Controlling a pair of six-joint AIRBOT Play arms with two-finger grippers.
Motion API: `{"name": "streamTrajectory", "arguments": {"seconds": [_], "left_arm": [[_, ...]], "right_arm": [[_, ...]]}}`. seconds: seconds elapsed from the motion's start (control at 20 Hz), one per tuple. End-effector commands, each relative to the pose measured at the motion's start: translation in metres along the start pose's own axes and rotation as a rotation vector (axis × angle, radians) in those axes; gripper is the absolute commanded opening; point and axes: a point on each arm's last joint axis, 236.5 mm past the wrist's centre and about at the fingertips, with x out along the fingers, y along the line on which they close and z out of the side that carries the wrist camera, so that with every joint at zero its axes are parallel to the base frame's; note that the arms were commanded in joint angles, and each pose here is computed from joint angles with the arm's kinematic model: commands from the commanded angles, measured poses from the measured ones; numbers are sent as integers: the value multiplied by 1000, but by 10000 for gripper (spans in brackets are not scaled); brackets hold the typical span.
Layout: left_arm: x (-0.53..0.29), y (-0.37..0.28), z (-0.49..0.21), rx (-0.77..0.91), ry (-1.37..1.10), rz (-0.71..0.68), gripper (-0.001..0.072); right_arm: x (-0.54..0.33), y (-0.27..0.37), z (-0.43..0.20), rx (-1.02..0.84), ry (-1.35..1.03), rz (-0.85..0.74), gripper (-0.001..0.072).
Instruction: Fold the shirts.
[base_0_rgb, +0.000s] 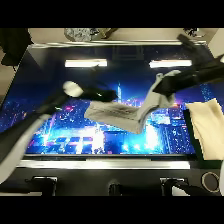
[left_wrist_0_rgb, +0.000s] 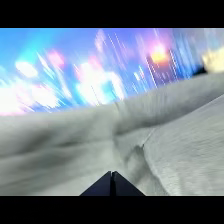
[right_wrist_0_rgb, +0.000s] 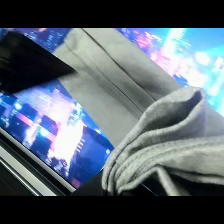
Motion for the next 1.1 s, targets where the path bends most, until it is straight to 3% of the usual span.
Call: {"name": "streamTrajectory", "arguments": {"seconds": [0.0, 0.3, 0.35, 0.4, 0.45, 0.6, 0.75, 0.95, 1.05], "left_arm": [[-137, 35, 61, 109, -215, 192, 24], [-252, 6, 74, 152, -398, 227, 25], [-257, -2, 70, 163, -397, 220, 25], [-259, -7, 66, 171, -390, 213, 25], [-258, -12, 62, 178, -379, 206, 25], [-250, -6, 55, 173, -350, 212, 25], [-237, 15, 44, 162, -303, 256, 26], [-227, 34, 34, 159, -263, 302, 26], [-229, 38, 34, 168, -261, 322, 26]], "right_arm": [[70, 23, 23, -10, 0, 111, 41], [199, 61, 14, 114, 102, 270, 46], [213, 63, 14, 134, 100, 279, 160], [224, 66, 17, 157, 85, 301, 509], [228, 71, 23, 145, 58, 329, 686], [211, 57, 19, 76, 69, 309, 701], [161, -21, -20, 35, 224, 105, 700], [78, -131, -80, 150, 397, -157, 692], [77, -149, -119, 254, 451, -151, 687]]}}
